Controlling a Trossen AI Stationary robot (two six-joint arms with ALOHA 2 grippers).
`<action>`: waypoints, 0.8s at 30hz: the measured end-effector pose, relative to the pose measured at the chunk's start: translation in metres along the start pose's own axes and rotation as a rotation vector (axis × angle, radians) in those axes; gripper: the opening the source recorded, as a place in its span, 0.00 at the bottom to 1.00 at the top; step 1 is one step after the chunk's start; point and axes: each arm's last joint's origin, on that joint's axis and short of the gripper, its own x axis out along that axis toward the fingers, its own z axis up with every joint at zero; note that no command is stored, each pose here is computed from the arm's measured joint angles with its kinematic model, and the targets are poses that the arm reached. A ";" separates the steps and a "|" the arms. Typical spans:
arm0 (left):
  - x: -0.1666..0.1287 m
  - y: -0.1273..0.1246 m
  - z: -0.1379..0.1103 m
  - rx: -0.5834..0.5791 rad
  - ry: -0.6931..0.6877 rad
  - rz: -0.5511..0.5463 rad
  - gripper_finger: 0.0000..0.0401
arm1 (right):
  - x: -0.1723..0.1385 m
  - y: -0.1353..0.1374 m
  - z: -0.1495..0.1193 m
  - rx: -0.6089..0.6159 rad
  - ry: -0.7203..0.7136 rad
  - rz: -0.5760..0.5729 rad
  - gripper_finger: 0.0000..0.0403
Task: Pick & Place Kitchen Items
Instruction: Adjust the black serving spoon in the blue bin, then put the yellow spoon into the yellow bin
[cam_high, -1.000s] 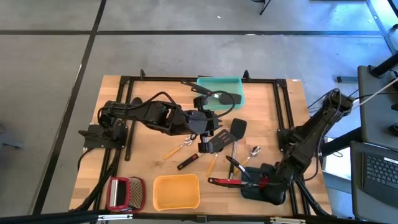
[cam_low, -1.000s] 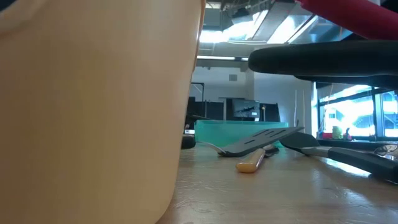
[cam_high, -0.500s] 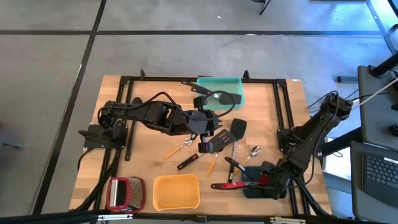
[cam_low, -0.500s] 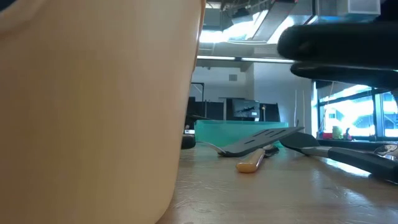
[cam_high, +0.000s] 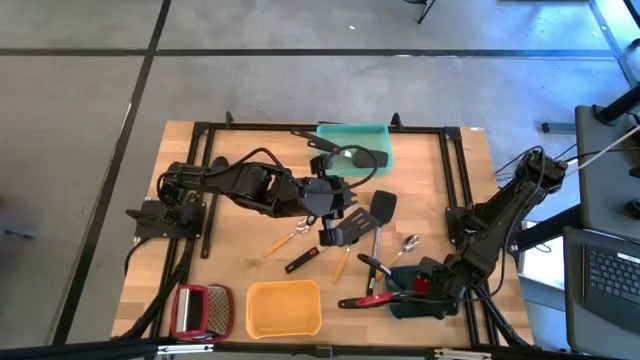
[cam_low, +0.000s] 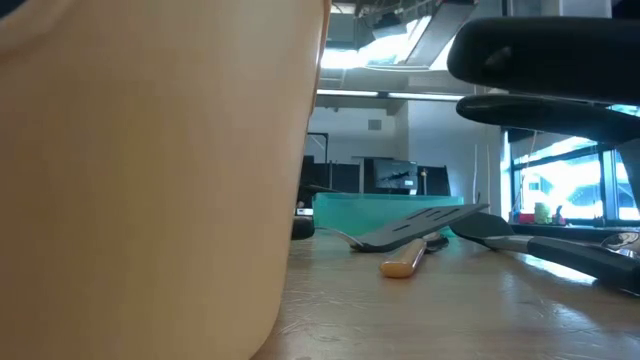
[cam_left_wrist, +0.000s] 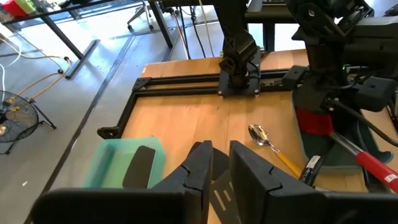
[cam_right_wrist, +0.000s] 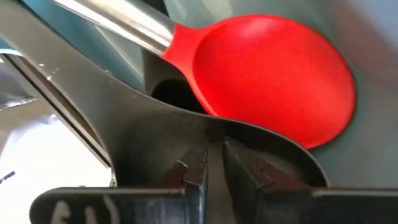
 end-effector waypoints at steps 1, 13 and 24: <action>0.000 0.000 0.000 -0.001 0.000 0.000 0.11 | 0.000 0.000 0.000 0.000 0.000 0.002 0.12; 0.000 -0.001 0.000 -0.001 0.000 -0.001 0.09 | -0.035 0.013 -0.002 -0.018 -0.096 -0.088 0.12; 0.000 -0.001 0.000 0.002 0.000 -0.002 0.09 | -0.038 0.015 0.000 -0.011 -0.108 -0.083 0.12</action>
